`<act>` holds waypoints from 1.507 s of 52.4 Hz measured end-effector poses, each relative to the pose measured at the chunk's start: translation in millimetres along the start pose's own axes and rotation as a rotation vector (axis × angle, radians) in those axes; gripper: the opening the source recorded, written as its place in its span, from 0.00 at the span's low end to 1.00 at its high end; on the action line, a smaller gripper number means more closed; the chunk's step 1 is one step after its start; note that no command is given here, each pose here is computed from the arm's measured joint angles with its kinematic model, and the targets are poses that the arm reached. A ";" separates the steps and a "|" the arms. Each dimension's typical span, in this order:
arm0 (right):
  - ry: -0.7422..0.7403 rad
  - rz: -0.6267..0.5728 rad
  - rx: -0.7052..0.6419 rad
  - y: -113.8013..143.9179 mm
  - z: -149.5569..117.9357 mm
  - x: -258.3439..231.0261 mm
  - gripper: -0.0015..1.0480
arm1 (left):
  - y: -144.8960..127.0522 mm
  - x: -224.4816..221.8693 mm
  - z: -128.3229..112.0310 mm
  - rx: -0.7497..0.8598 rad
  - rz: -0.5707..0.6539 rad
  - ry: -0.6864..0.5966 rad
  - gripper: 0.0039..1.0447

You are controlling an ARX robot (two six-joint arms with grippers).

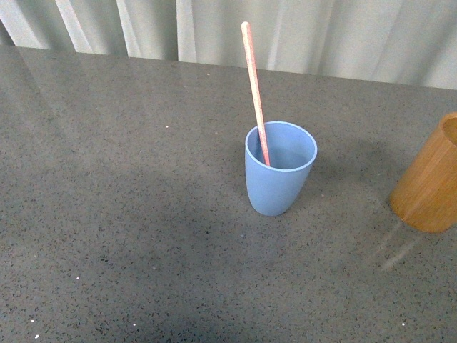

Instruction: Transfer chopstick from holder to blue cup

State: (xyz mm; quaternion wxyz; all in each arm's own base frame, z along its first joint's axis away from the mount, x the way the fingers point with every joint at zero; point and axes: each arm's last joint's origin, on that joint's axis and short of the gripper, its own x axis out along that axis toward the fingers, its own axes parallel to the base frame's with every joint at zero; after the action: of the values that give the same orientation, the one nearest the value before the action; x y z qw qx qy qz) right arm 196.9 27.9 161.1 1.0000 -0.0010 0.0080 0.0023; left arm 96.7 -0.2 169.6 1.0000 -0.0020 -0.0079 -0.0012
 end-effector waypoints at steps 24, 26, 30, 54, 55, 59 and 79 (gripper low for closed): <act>-0.002 0.007 0.002 -25.4 0.7 -43.5 0.01 | 0.0 0.0 0.0 0.000 0.000 0.000 0.94; -0.004 -0.004 0.003 -27.0 1.4 -45.9 0.01 | 0.0 0.0 0.0 0.000 0.001 0.000 0.94; -0.012 -0.004 0.002 -27.3 3.6 -49.5 0.01 | 0.0 0.0 0.0 0.000 0.000 0.000 0.94; -0.038 -0.003 0.003 -27.3 11.5 -72.3 0.01 | 0.0 0.0 0.0 0.000 0.000 0.000 0.94; -0.039 -0.003 0.002 -27.3 11.6 -73.0 0.01 | 0.0 0.0 0.0 0.000 0.000 0.000 0.94; -0.040 -0.003 0.003 -27.3 11.9 -75.6 0.01 | 0.0 0.0 0.0 0.000 0.000 0.000 0.94; -0.043 -0.003 0.003 -27.3 12.1 -84.6 0.01 | 0.0 0.0 0.0 0.000 0.000 0.000 0.94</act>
State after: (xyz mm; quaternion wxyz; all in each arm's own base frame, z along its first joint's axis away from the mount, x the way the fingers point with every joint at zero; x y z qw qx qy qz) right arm 112.7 0.3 174.6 0.9999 0.0003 -0.0133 0.0008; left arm 96.7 -0.2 169.6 1.0000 -0.0020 -0.0079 -0.0012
